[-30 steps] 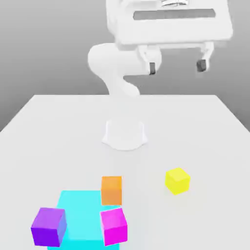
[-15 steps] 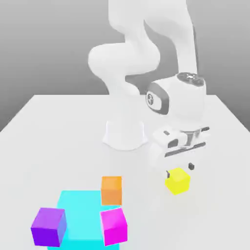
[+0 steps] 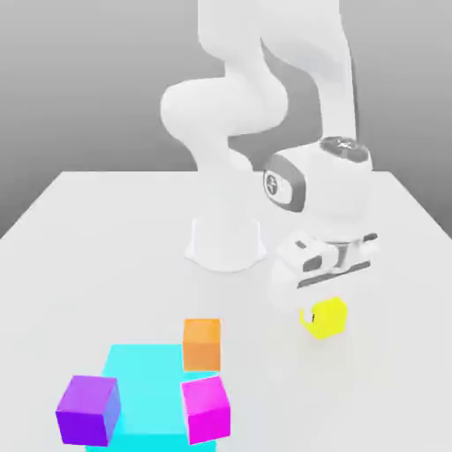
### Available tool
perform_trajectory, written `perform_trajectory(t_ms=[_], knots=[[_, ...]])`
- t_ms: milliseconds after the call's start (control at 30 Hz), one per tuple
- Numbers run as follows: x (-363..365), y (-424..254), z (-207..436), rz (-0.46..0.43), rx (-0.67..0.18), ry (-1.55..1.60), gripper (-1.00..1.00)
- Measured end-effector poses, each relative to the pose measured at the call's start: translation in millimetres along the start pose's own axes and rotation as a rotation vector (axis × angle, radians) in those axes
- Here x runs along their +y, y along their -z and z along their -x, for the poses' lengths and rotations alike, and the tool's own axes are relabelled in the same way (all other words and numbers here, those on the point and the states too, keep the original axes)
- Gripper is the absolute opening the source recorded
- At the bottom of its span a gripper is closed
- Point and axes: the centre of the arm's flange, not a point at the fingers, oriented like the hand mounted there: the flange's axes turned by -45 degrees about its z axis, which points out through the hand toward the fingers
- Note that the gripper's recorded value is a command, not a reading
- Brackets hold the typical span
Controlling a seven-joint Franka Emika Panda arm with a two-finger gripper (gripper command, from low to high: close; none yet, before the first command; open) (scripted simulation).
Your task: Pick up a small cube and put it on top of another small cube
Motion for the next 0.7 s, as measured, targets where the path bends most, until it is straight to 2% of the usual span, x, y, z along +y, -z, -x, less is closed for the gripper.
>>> perform_trajectory(t_ms=[167, 433, 633, 700], knots=[[33.9, 30.5, -35.0, -0.002, 0.0, -0.062, -1.0], [150.3, 83.5, -106.1, -0.004, 0.0, -0.209, -1.0], [249.4, 132.7, -128.9, -0.005, 0.0, -0.301, -1.0], [273.8, 131.0, -129.2, -0.005, 0.001, -0.325, -1.0]])
